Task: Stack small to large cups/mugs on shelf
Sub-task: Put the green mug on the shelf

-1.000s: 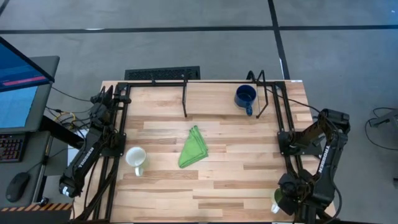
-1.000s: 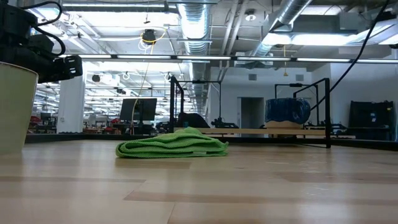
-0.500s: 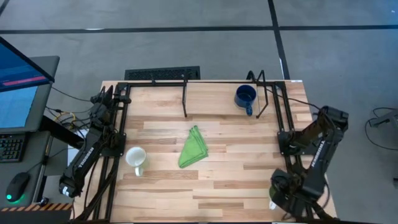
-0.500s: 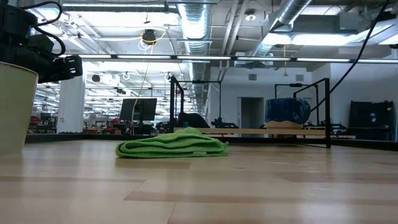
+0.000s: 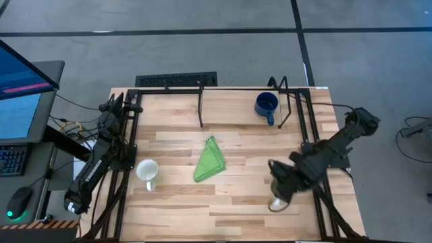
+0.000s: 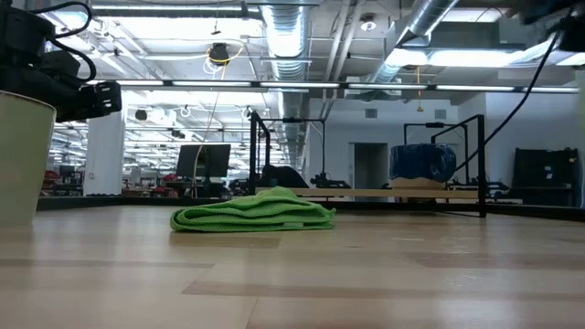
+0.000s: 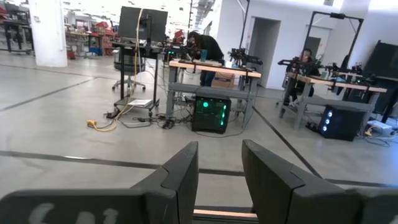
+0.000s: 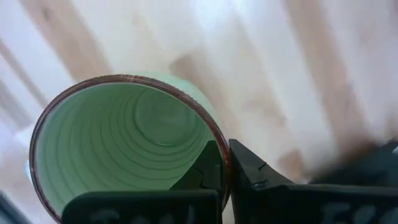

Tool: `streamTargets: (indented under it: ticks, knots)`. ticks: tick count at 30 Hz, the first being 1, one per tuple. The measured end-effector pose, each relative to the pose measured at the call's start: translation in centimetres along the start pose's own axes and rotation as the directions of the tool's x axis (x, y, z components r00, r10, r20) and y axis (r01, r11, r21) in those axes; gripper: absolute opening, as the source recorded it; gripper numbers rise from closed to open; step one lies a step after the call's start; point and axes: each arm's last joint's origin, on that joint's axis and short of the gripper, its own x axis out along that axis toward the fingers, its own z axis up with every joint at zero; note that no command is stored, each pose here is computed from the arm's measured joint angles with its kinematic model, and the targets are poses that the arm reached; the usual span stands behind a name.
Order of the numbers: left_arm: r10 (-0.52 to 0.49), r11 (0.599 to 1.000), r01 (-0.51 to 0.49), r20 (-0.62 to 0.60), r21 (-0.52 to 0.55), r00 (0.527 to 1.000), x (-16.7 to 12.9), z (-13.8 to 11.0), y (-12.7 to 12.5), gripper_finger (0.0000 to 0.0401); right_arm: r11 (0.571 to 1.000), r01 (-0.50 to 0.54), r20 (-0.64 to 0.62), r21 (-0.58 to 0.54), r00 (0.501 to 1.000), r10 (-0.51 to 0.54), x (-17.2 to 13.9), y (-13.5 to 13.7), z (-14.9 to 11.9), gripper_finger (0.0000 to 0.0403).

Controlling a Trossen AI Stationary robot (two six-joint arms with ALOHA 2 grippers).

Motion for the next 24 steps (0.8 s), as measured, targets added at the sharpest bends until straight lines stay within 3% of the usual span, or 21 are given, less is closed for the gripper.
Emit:
streamTargets:
  ticks: [9,20,24]
  knots:
    - [-0.003,1.0,0.003,-0.001,0.0,1.0,0.0,0.0,0.0,0.0114,0.996,0.013,0.074,-0.093,0.997,-0.006,-0.9,-4.9,5.9,0.002]
    - [-0.003,1.0,0.003,0.0,0.001,1.0,0.0,0.0,0.0,0.0114,0.984,0.046,0.26,-0.17,0.966,0.0,-6.2,-11.7,13.1,0.002]
    - [-0.003,0.999,0.003,-0.001,0.053,1.0,0.0,0.0,0.0,0.0114,0.98,0.084,0.285,-0.18,0.958,-0.03,-7.2,-14.4,15.1,0.002]
